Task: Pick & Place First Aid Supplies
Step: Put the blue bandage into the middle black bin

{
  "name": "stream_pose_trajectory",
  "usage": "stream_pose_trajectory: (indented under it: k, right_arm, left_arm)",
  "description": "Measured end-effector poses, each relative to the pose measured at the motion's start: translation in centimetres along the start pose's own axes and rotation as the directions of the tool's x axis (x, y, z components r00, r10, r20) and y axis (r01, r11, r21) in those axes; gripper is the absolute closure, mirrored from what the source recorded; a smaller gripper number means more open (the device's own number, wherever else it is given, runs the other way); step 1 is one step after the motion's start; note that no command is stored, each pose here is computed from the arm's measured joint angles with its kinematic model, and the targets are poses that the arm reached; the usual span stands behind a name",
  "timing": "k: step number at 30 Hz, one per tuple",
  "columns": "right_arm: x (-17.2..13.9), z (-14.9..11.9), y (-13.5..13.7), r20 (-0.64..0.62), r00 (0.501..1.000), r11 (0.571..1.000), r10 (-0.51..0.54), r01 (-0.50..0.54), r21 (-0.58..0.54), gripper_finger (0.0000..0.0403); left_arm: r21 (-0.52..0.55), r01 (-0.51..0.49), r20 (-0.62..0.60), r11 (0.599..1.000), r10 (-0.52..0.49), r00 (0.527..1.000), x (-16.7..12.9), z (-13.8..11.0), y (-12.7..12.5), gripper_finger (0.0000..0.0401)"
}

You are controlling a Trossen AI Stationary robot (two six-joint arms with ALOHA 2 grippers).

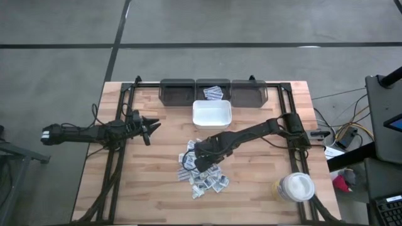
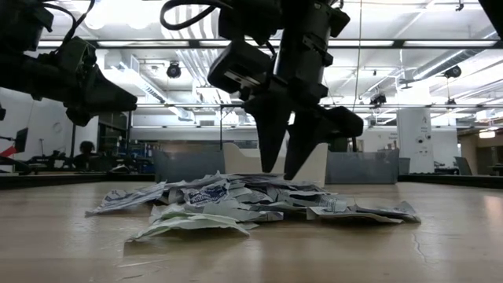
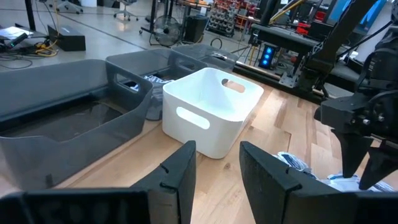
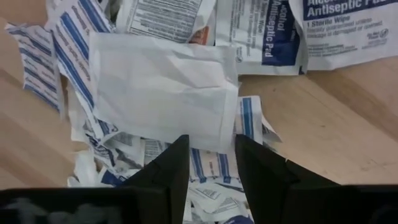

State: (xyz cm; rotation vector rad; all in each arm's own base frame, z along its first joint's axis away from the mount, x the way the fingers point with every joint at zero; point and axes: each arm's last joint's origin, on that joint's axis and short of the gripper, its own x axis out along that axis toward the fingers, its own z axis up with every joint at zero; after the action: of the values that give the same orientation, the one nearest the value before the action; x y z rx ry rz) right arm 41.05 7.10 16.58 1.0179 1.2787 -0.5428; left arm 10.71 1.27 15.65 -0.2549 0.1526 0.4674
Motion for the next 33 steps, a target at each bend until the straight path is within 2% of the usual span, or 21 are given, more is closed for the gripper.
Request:
stream_pose_trajectory:
  k: [8,21,28,33]
  right_arm:
    - [0.03,0.16,0.41,0.022,0.999,0.999,0.043,-0.043,-0.008,0.0275]
    - [0.19,0.25,0.27,0.063,0.998,1.0,0.028,-0.027,-0.007,0.0275]
    - [0.27,0.43,0.7,0.083,0.993,0.996,0.082,-0.081,-0.023,0.0275]
    - [0.76,0.3,0.15,0.075,0.995,0.998,0.061,-0.06,-0.009,0.0275]
  left_arm:
    - [0.0,0.0,0.0,1.0,0.0,1.0,0.0,-0.01,0.0,0.0277]
    - [0.0,0.004,-0.001,1.0,-0.004,1.0,0.0,0.0,-0.01,0.0277]
    - [0.0,0.004,-0.001,1.0,-0.004,1.0,0.0,0.0,-0.01,0.0277]
    - [-0.001,0.004,-0.001,1.0,-0.004,1.0,0.0,0.0,-0.01,0.0277]
